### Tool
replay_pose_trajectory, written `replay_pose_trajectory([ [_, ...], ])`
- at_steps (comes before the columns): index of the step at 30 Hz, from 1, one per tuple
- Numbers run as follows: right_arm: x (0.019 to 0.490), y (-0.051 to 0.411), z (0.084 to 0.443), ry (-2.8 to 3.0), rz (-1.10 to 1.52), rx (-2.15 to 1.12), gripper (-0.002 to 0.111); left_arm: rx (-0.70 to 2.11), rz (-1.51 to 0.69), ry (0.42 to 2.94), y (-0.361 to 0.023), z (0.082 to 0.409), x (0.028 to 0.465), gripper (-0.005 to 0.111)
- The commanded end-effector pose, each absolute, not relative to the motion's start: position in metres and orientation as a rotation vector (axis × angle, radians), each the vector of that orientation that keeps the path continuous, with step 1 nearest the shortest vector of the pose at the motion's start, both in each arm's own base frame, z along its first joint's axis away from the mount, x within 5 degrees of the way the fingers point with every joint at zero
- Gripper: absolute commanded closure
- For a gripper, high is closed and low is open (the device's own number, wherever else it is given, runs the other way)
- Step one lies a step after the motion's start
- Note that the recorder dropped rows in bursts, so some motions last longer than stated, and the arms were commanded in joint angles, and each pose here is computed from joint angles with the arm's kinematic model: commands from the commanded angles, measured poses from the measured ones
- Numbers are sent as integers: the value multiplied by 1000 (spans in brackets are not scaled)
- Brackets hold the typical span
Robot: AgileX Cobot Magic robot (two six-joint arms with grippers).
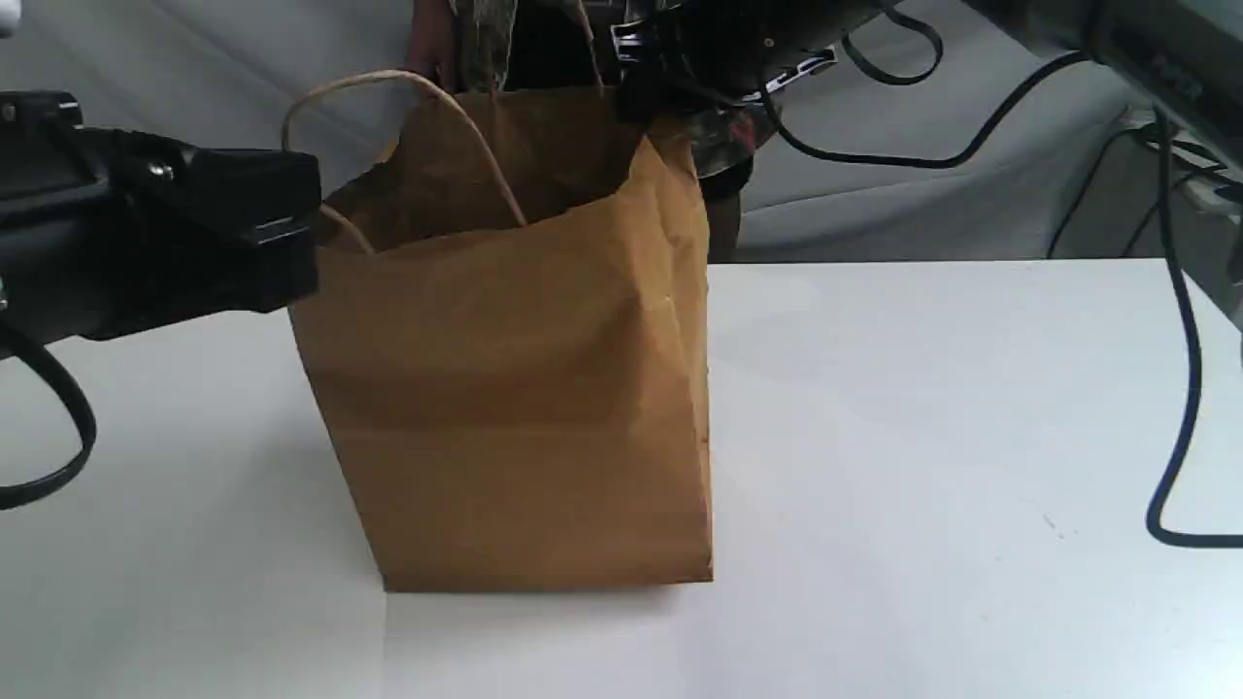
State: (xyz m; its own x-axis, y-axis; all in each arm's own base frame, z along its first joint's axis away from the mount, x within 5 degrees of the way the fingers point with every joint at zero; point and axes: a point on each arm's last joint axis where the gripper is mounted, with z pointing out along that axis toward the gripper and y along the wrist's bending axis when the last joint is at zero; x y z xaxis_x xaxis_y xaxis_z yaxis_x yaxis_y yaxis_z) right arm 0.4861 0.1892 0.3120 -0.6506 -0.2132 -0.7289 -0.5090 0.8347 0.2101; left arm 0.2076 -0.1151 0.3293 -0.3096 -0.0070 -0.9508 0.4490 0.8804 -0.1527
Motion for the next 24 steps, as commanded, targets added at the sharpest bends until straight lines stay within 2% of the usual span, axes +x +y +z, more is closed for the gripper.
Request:
replay_pose_trajectory([
  [1,488,186,314,2267,513,-506,56,309,-480,1818,-115,331,207,80],
  [8,488,186,314,2268,513,-504,47,317,-477,1824,-115,330,207,42],
  [10,487,186,315,2266,515,-501,45,321,-475,1825,-115,330,207,36],
  [24,475,177,362,2127,447,-487,36,344,-455,1813,-115,331,207,35],
])
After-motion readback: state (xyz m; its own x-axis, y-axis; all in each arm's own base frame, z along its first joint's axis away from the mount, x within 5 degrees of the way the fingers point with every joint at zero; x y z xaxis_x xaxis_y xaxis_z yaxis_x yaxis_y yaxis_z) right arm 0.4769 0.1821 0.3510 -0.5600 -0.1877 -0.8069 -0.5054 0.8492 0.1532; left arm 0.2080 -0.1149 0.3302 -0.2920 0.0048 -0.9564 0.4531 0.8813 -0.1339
